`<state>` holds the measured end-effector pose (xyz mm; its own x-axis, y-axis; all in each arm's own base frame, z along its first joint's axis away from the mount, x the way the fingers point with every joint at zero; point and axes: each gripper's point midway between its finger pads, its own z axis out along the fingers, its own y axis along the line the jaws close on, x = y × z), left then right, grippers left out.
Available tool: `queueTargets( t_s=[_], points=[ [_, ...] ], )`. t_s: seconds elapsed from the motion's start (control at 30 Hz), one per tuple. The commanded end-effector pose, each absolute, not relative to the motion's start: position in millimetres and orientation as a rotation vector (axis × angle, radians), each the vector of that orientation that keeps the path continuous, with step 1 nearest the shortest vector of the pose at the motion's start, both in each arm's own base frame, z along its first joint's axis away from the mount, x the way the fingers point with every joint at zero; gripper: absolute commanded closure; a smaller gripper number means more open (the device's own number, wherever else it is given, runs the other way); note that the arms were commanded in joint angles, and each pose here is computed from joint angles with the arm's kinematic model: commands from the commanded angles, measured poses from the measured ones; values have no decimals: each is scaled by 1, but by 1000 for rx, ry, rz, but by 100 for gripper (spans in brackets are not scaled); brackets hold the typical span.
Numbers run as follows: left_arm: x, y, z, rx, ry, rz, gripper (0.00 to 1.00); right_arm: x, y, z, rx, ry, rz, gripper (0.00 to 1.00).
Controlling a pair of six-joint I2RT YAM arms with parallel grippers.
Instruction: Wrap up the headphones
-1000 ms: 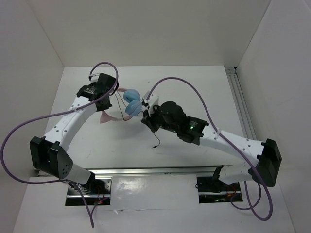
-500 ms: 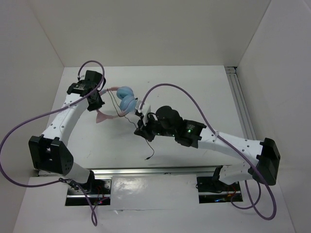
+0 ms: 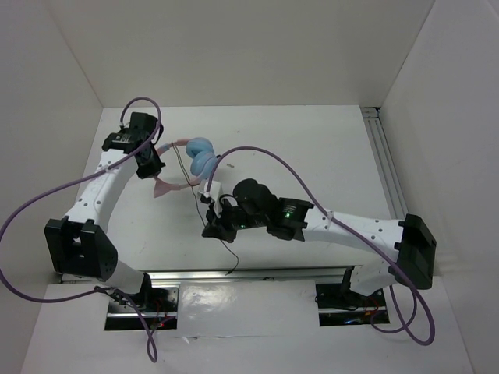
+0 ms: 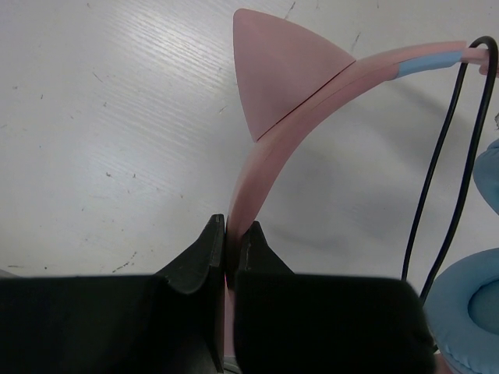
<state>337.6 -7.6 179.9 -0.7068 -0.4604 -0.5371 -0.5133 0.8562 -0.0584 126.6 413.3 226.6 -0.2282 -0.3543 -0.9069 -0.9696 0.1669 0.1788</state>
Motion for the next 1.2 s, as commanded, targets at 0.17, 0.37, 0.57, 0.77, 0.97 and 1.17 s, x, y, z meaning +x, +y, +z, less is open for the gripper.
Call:
queueTargets(
  t_s=[0.17, 0.37, 0.57, 0.77, 0.97, 1.17],
  points=[
    [360, -4, 190, -762, 2377, 55, 100, 113, 437, 268, -1284, 1539, 1187, 100],
    [357, -4, 187, -763, 2379, 56, 100, 108, 447, 303, -1294, 1460, 1245, 100],
    [356, -6, 187, -719, 2385, 61, 100, 126, 451, 302, -1281, 1491, 1162, 100],
    [350, -27, 182, -546, 2426, 124, 100, 189, 425, 285, -1231, 1605, 796, 100],
    [330, -54, 176, -368, 2460, 241, 100, 234, 399, 282, -1260, 1689, 473, 100],
    [307, -56, 174, -245, 2485, 243, 100, 267, 374, 285, -1162, 1714, 269, 100]
  ],
)
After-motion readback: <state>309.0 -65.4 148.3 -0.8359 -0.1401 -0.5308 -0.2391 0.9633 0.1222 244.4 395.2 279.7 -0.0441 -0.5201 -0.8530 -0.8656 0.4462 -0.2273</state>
